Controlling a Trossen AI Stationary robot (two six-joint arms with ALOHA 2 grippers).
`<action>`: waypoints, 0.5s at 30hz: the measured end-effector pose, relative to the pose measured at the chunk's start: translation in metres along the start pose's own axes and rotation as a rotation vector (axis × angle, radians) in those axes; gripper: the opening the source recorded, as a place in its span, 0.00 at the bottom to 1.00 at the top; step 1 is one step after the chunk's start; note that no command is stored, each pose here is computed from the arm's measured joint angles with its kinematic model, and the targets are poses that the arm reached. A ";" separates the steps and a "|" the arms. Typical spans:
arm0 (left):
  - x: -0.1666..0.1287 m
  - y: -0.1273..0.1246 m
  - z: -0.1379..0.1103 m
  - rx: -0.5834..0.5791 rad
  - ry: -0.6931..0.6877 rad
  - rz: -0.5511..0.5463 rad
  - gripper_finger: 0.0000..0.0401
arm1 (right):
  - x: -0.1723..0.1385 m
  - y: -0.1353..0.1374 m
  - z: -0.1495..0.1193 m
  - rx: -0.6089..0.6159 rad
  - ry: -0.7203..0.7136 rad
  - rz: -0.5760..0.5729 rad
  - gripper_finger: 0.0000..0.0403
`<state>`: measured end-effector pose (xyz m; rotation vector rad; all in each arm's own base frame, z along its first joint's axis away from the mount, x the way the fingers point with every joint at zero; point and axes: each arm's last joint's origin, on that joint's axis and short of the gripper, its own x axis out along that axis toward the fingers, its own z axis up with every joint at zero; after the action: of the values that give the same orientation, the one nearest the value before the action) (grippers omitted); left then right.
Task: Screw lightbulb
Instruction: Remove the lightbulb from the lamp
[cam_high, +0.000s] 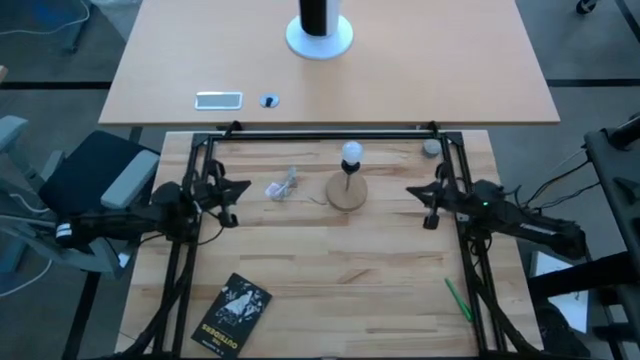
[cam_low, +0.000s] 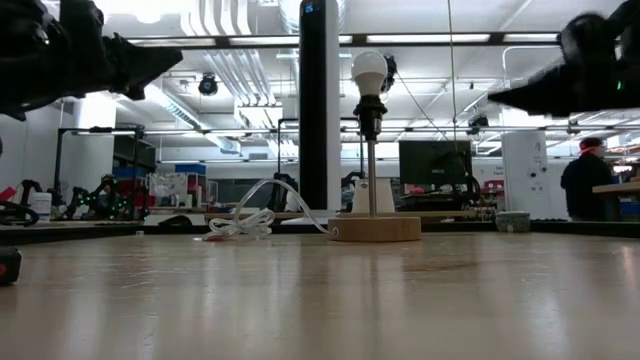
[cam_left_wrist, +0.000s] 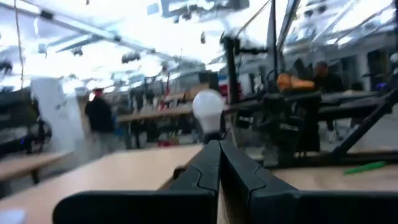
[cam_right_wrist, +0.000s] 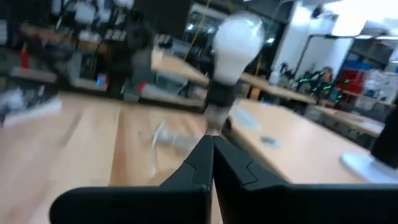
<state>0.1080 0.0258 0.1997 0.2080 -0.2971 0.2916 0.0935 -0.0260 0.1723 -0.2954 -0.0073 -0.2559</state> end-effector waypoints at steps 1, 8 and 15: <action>0.000 0.000 -0.002 0.000 0.018 0.008 0.00 | 0.000 0.001 -0.005 -0.001 0.026 0.006 0.00; 0.002 -0.002 -0.012 -0.026 0.118 0.002 0.00 | 0.002 0.002 -0.006 -0.044 0.043 0.023 0.00; 0.005 -0.003 -0.021 -0.032 0.192 -0.007 0.00 | 0.002 0.001 -0.008 0.077 0.075 -0.020 0.00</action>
<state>0.1187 0.0289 0.1815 0.1482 -0.1106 0.2978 0.0958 -0.0278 0.1644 -0.2093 0.0535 -0.2854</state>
